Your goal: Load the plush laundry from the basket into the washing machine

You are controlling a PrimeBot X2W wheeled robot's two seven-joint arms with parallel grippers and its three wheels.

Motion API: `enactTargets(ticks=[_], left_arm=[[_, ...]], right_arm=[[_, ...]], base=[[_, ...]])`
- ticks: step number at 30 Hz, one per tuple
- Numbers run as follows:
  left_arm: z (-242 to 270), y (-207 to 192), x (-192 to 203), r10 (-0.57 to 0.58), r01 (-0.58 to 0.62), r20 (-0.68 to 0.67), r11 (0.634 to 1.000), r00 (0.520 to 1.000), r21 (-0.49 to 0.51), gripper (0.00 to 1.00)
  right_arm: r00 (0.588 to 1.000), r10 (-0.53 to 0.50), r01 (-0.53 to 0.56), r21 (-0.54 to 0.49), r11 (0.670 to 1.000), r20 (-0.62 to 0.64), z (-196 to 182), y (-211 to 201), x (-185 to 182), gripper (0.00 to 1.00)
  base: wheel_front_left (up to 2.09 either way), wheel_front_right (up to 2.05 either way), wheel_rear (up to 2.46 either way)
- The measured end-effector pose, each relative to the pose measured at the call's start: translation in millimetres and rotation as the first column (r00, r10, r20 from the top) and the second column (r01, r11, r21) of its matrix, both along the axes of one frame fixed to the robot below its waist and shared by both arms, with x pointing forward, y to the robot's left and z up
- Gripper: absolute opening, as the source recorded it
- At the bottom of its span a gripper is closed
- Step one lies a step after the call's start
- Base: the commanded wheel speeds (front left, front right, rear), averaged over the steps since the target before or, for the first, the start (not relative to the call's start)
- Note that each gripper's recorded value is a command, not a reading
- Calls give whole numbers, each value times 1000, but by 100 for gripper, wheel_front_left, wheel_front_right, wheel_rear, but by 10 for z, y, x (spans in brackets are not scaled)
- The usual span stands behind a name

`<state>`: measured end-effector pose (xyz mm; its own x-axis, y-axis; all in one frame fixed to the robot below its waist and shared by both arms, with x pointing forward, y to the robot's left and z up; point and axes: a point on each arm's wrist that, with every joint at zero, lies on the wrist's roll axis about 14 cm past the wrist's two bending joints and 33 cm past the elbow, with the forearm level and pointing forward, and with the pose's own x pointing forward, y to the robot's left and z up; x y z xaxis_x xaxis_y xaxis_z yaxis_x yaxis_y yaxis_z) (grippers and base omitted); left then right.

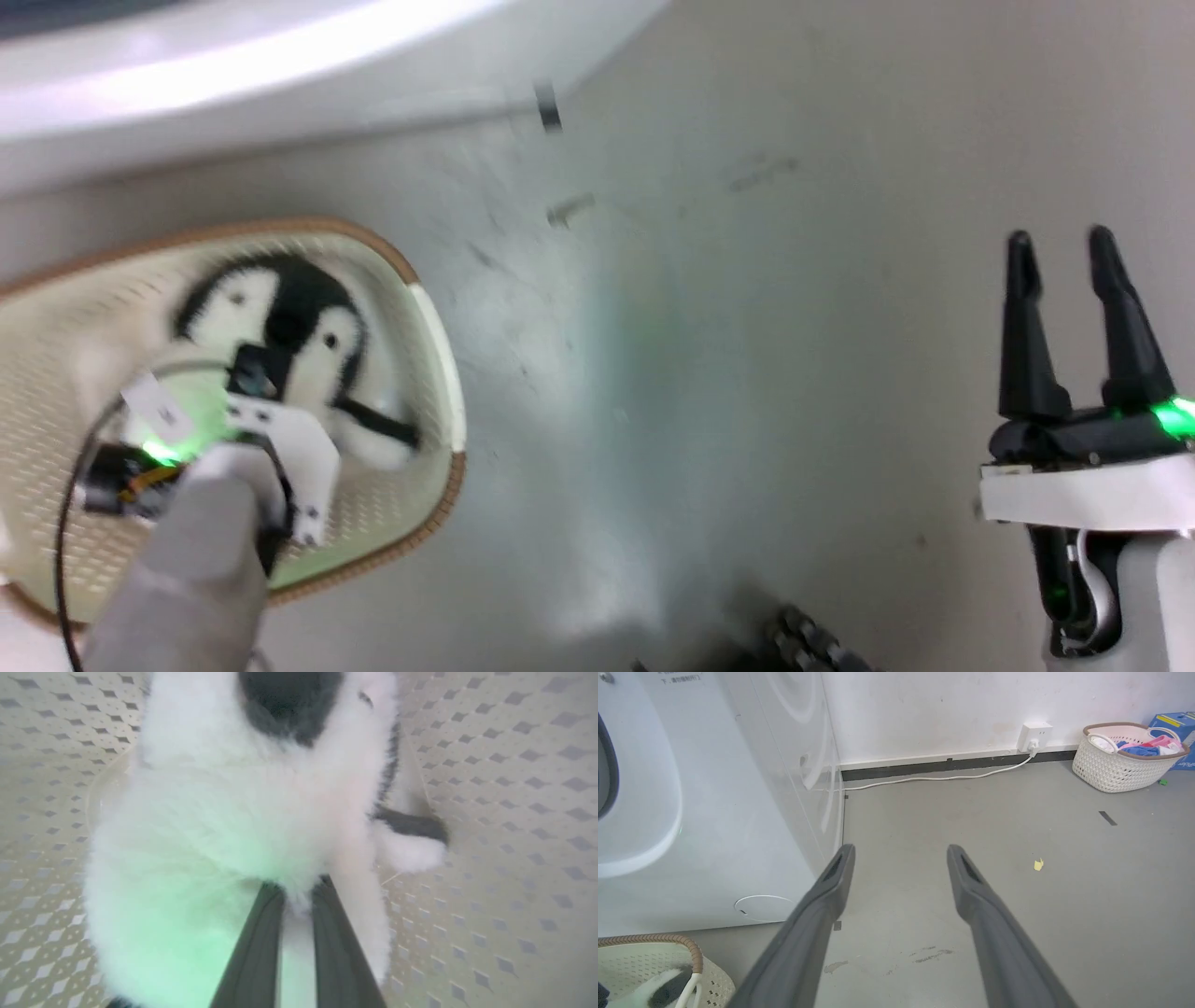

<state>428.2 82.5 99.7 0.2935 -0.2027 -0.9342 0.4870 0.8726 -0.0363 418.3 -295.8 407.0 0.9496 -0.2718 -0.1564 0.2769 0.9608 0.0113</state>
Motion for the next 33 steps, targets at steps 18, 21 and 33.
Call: enactTargets(ticks=[18,21,33], left_arm=[[2040,16,94,244,-94,495,946,834,-309,0],[2544,35,218,294,-63,612,927,734,-369,0],[3869,179,473,394,86,832,884,390,-459,0]], right_arm=[[963,89,-92,-2,996,255,1016,363,-438,100],[952,109,-115,2,993,287,1117,441,-477,100],[938,167,-178,11,984,303,1139,646,-372,100]], base=[[0,0,0],[0,0,0],[0,0,0]])
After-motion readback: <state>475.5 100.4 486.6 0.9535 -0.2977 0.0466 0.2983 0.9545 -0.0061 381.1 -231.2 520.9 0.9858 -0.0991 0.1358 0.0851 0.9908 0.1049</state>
